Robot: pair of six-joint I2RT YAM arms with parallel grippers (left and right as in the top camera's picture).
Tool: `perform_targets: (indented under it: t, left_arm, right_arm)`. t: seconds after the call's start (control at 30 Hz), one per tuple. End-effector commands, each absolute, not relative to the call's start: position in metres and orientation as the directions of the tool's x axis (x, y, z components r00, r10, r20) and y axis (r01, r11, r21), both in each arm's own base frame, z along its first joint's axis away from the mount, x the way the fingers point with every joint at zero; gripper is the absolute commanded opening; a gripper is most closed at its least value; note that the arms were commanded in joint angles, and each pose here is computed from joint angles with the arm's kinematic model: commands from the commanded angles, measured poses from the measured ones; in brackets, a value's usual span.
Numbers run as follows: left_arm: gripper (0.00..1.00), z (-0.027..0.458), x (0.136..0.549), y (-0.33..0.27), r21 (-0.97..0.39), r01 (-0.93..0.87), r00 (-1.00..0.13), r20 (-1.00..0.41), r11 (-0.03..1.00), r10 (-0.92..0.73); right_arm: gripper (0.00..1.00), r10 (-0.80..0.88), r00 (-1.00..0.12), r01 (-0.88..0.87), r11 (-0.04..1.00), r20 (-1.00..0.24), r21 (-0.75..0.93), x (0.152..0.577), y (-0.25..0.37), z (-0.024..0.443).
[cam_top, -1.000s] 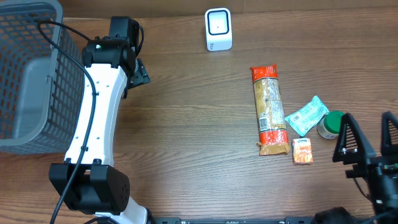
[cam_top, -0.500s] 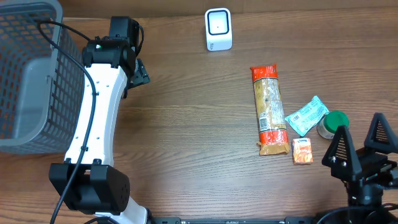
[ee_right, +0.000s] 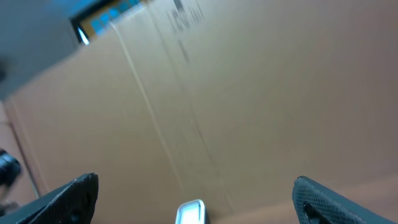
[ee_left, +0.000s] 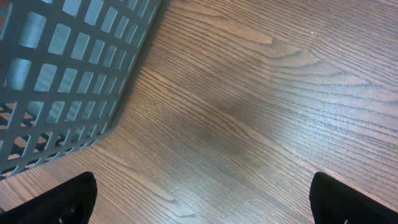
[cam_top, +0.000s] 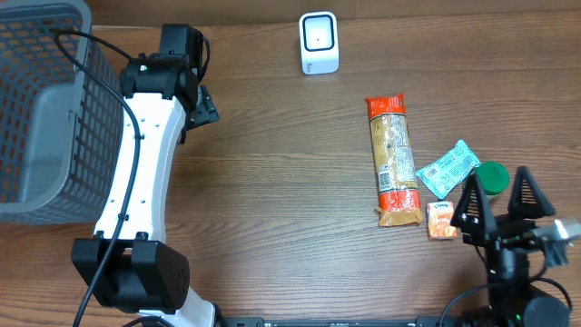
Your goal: Scan the item barcode
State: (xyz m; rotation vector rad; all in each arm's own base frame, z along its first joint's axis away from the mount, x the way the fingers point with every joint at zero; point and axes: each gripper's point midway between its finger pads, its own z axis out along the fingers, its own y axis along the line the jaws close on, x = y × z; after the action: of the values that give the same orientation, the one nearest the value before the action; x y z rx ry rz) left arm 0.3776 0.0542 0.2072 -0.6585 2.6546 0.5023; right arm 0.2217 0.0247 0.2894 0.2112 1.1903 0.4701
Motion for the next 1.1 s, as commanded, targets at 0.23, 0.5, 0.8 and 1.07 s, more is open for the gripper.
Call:
perform_targets:
  t: [0.23,0.5,0.8,1.07]
  left_arm:
    - [1.00,0.213,0.380,0.051,0.237,-0.502,-0.820,-0.436,0.832,-0.371]
    - [1.00,0.213,0.380,0.051,0.237,-0.502,-0.820,-0.437,0.832,-0.371]
    - [1.00,0.213,0.380,0.051,0.237,-0.502,-0.820,-0.437,0.832,-0.371]
    - [1.00,0.213,0.380,0.051,0.237,-0.502,-0.820,-0.437,0.832,-0.371]
  right_arm:
    - [1.00,0.506,0.116,-0.166,0.858,-0.855,0.486,0.241,0.024,0.221]
    - [1.00,0.483,-0.060,-0.073,0.871,-0.874,0.486,0.245,0.026,0.171]
    - [1.00,0.443,-0.054,-0.075,0.892,-0.895,0.446,0.245,0.026,0.172]
    - [1.00,0.195,-0.037,-0.095,0.976,-0.980,0.198,0.245,0.027,0.171]
